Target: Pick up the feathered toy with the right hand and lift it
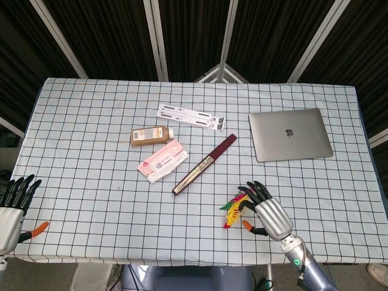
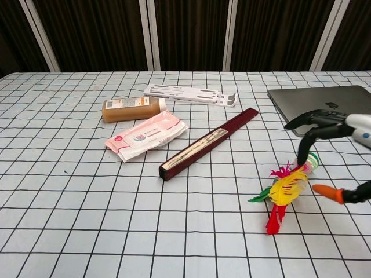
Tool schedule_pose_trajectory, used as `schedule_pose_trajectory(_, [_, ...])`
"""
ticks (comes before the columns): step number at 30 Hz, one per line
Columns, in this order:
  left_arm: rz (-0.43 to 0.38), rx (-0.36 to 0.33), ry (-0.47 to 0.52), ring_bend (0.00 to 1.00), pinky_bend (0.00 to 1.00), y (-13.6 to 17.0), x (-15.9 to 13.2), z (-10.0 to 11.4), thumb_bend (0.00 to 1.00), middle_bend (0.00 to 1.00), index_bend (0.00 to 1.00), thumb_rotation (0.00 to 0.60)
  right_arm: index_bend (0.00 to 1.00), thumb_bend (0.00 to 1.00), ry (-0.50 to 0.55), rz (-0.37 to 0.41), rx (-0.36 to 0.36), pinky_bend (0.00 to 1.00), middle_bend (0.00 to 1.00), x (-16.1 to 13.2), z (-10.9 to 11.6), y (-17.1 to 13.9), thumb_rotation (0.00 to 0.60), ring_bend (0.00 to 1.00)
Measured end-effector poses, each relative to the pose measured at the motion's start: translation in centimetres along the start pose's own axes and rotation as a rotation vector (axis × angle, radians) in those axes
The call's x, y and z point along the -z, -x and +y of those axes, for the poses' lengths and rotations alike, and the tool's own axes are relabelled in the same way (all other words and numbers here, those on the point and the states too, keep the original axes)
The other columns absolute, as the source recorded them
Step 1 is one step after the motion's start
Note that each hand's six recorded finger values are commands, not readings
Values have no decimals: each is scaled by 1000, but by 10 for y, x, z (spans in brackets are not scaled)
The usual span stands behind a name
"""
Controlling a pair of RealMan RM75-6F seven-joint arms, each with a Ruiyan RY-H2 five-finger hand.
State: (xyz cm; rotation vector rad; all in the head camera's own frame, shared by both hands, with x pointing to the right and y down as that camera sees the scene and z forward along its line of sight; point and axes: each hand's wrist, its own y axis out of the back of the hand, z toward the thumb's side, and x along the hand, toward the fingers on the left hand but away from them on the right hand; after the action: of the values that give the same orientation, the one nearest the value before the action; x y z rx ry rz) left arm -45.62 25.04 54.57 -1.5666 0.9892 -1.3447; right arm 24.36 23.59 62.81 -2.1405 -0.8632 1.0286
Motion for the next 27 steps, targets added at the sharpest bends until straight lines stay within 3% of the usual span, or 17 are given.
schedule_pose_trajectory(11, [0,3,10,0,0,-1,1,0,0,0,0,600,474,364,41,8,-21,0,164,-26,-36,21,600,0])
schedule_pose_trajectory(19, [-2,6,13,0,0,0,0,-1,0,0,0,600,474,364,54,-13,-8,0,164,-23,-37,21,600,0])
schedule_pose_trajectory(27, [-7,8,14,0,0,0,-1,-1,0,0,0,600,474,364,76,15,7,0,164,-38,-33,14,600,0])
